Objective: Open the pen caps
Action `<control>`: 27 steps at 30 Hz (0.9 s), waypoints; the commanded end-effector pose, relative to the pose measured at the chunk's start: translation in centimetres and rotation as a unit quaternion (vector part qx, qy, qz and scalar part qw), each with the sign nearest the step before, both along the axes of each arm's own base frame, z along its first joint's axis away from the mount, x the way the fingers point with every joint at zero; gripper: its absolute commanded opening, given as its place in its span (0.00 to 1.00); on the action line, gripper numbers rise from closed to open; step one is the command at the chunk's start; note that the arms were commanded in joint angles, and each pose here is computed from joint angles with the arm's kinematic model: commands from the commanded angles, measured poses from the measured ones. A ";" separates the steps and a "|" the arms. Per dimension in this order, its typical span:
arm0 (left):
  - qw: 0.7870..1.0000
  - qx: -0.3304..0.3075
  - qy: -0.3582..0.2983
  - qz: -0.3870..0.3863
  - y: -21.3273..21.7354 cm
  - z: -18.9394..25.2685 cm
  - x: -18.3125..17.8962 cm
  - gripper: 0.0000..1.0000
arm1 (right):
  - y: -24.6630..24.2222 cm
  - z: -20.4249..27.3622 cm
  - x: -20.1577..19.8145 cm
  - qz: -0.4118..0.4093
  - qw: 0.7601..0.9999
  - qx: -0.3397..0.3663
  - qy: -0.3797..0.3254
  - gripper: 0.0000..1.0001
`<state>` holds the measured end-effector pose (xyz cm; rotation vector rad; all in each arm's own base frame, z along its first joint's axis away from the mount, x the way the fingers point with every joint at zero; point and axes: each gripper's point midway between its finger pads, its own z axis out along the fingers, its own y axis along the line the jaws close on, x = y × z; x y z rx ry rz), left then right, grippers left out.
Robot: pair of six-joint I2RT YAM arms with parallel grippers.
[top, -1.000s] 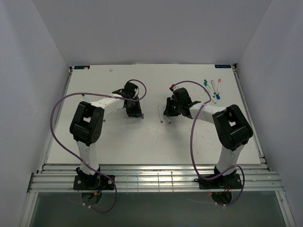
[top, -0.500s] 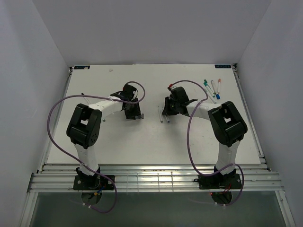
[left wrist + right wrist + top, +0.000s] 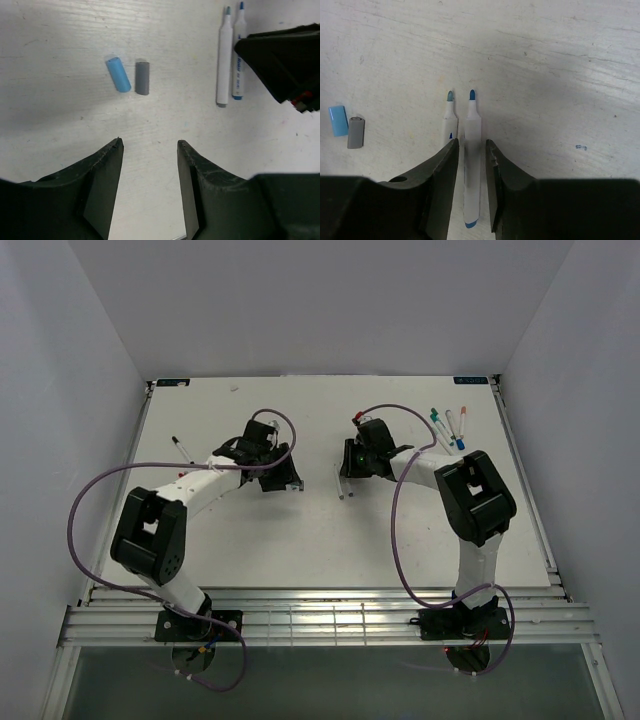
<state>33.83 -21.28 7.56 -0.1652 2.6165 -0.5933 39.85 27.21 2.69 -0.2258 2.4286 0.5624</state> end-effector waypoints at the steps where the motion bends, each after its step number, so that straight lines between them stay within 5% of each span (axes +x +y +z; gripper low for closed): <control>1: 0.997 -0.055 -0.052 -0.014 -1.2 4.6 0.0 0.58 | -1.0 -0.4 0.3 -0.013 1.000 -0.023 -0.002 0.38; 11: 0.988 -0.092 -0.119 -0.039 -1.3 9.6 -1.4 0.60 | -3.4 6.0 2.7 -0.049 0.995 -0.049 -0.075 0.53; 16: 0.979 -0.130 -0.143 -0.066 -2.0 12.2 -2.5 0.61 | -8.6 9.7 6.1 -0.087 0.990 -0.082 -0.078 0.60; 27: 0.970 -0.183 -0.128 -0.097 -3.6 11.3 -3.8 0.59 | -20.6 8.5 8.5 -0.174 0.963 -0.202 -0.049 0.72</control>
